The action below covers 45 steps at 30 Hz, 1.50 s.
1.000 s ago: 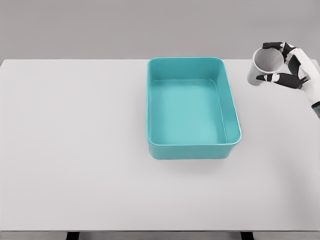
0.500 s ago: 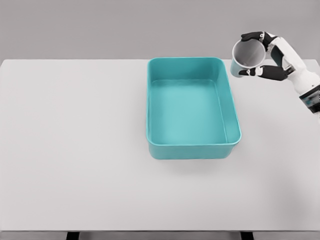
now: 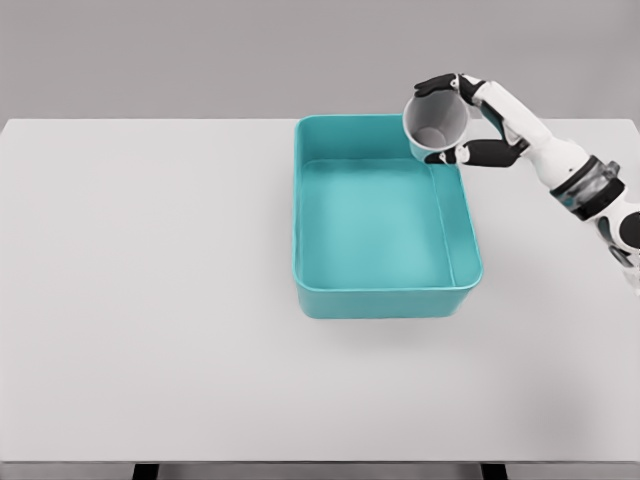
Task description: Put the paper cup into the basket with your right arm
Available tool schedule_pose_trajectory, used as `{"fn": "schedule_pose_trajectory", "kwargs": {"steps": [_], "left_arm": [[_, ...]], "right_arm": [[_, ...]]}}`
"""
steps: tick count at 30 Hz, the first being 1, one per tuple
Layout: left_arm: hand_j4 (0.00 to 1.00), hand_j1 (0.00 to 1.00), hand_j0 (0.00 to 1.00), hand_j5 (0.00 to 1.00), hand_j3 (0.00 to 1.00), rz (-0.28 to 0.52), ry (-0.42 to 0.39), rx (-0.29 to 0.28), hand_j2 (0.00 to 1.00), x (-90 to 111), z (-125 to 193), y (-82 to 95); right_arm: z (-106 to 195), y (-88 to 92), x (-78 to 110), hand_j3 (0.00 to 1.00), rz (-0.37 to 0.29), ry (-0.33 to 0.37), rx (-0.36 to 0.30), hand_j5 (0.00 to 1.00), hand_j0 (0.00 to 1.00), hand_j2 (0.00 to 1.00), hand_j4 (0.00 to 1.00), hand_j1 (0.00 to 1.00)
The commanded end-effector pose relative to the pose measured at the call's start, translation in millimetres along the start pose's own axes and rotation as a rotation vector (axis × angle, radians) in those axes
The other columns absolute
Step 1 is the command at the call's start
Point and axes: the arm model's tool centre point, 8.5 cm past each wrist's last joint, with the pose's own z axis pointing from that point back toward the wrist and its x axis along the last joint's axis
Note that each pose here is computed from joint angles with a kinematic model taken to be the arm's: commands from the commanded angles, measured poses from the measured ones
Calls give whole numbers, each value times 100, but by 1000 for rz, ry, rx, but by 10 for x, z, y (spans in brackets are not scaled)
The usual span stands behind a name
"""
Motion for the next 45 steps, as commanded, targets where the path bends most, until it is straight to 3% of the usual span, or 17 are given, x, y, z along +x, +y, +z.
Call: {"fn": "schedule_pose_trajectory", "kwargs": {"steps": [1, 7, 11, 15, 18, 23, 26, 27, 30, 33, 35, 43, 45], "left_arm": [[100, 100, 100, 100, 100, 0, -1, 0, 100, 11, -1, 0], [100, 100, 100, 100, 100, 0, 0, 0, 100, 1, 0, 0], [100, 100, 100, 100, 100, 2, 0, 0, 100, 1, 0, 0], [100, 100, 100, 100, 100, 0, 0, 0, 100, -3, 0, 0], [100, 100, 100, 100, 100, 0, 0, 0, 100, 1, 0, 0], [100, 100, 100, 100, 100, 0, 0, 0, 100, 1, 0, 0], [100, 100, 100, 100, 100, 0, 2, 0, 100, -4, 0, 0], [100, 100, 100, 100, 100, 0, 0, 0, 100, 1, 0, 0], [100, 100, 100, 100, 100, 0, 0, 0, 100, 1, 0, 0], [100, 100, 100, 100, 100, 2, 0, 0, 100, 1, 0, 0], [100, 100, 100, 100, 100, 0, -1, 0, 100, 2, 0, 0], [100, 100, 100, 100, 100, 0, 0, 0, 100, 1, 0, 0], [100, 100, 100, 100, 100, 0, -3, 0, 100, 12, -1, 0]], "right_arm": [[-42, 86, -3, 79, -12, -6, 12, 79, 79, 79, 79, 79], [-120, 192, 12, 87, -9, -20, 35, 87, 87, 87, 87, 87], [-149, 173, 36, 100, 22, -26, 49, 100, 100, 100, 100, 100], [-124, 142, 28, 100, 36, -18, 52, 100, 100, 100, 100, 100], [-165, 75, 71, 100, 49, -29, 46, 100, 100, 100, 100, 100], [-145, -228, 159, 100, 113, -26, 30, 100, 100, 100, 100, 100], [-134, -233, 151, 100, 126, -21, 36, 100, 100, 100, 100, 100], [-127, -222, 142, 100, 152, -15, 53, 100, 100, 100, 100, 100], [63, -441, 139, 100, 327, 43, 119, 100, 100, 100, 100, 100], [463, -801, 129, 100, 506, 157, 198, 100, 100, 100, 100, 100], [812, -898, 53, 100, 568, 254, 276, 100, 100, 100, 100, 100], [912, -852, -14, 100, 572, 283, 310, 100, 100, 100, 100, 100], [946, -769, -66, 100, 604, 297, 368, 100, 100, 100, 100, 100]]}}
